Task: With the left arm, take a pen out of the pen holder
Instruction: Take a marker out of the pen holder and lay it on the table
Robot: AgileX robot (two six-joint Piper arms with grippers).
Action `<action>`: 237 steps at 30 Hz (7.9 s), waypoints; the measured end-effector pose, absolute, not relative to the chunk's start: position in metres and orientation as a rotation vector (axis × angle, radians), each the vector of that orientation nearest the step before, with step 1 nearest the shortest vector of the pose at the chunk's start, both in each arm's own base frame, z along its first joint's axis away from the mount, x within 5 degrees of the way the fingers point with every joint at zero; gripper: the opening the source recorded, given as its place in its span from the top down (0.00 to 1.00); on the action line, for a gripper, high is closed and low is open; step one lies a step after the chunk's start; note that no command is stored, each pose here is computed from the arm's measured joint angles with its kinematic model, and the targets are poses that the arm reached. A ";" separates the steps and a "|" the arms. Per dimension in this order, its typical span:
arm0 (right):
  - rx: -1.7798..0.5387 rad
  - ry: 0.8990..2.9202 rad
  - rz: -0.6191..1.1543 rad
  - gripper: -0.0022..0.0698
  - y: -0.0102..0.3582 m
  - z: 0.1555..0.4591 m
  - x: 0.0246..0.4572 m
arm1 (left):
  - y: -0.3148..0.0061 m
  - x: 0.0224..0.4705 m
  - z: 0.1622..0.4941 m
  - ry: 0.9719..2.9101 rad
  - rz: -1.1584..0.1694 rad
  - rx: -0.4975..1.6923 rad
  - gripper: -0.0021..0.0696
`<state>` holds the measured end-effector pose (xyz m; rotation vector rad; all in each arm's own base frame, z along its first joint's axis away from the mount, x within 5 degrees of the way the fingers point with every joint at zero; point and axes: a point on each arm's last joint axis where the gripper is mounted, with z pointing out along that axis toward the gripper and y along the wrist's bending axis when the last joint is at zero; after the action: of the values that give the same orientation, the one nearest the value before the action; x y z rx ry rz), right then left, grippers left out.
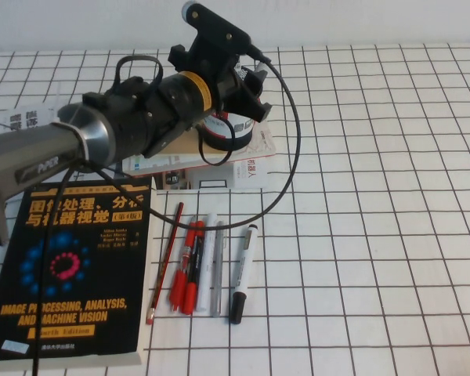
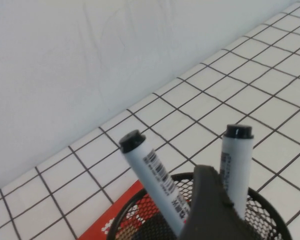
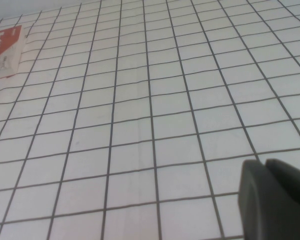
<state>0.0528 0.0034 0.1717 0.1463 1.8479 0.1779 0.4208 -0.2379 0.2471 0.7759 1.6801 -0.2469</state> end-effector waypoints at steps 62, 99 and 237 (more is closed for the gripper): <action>0.146 1.848 0.178 0.99 0.003 0.172 0.053 | -0.249 0.438 0.296 1.541 -0.220 0.753 0.83; 0.146 1.848 0.178 0.99 0.003 0.172 0.053 | -0.170 0.324 0.261 2.575 -0.481 0.225 0.83; 0.146 1.848 0.178 0.99 0.003 0.172 0.053 | -0.005 0.052 0.172 1.884 -0.172 -0.052 0.97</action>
<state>0.0528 0.0034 0.1717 0.1463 1.8479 0.1779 0.0519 -0.0051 0.1716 -0.0521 1.8840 -0.1716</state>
